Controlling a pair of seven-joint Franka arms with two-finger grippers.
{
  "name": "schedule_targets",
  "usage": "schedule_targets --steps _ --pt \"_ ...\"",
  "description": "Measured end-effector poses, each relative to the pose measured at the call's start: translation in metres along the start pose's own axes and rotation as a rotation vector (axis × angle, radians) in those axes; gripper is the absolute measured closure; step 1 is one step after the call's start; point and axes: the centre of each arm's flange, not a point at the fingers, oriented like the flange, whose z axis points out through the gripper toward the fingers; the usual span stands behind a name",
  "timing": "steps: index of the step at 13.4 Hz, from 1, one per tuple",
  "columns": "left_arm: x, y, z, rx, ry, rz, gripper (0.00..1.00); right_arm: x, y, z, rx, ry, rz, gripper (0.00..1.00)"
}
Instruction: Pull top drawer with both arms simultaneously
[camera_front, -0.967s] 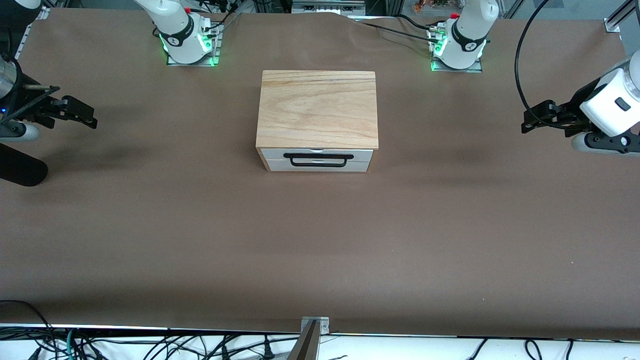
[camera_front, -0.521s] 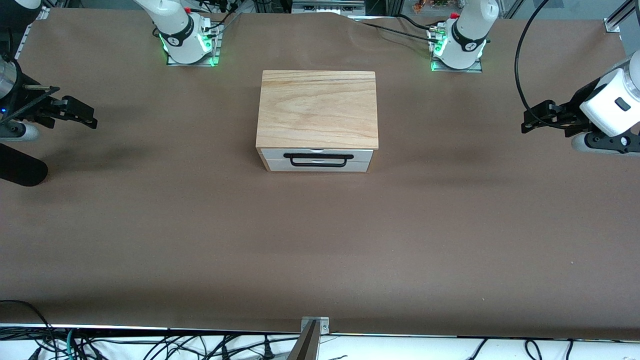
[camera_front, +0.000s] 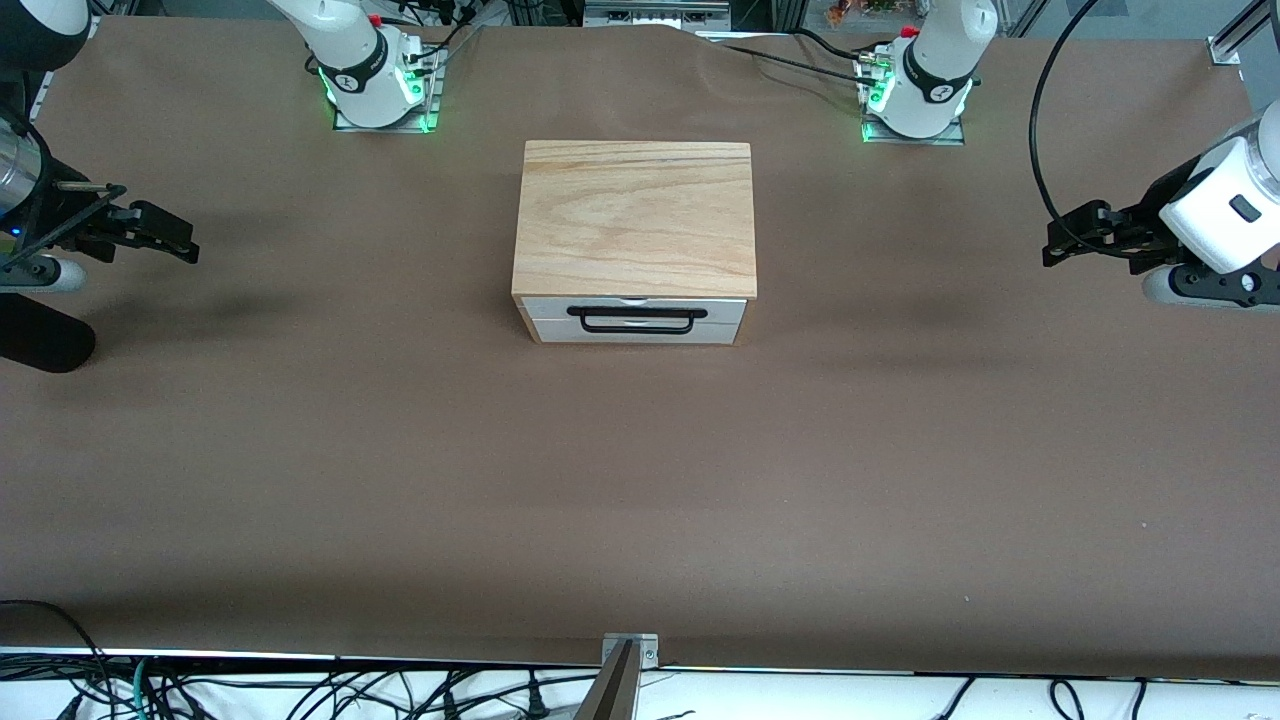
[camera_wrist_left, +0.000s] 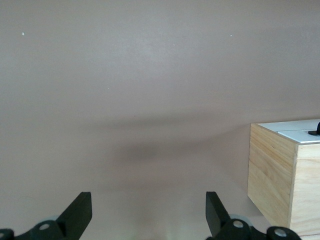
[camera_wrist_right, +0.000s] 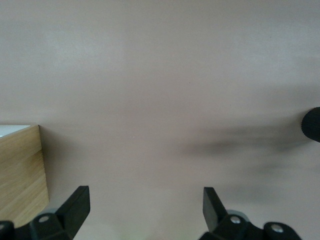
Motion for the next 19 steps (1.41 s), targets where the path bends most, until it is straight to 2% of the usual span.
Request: schedule_targets --steps 19 --pt "0.0008 0.0000 0.0012 0.000 -0.002 0.000 0.00 0.0012 -0.0032 0.0032 0.001 -0.009 -0.006 0.00"
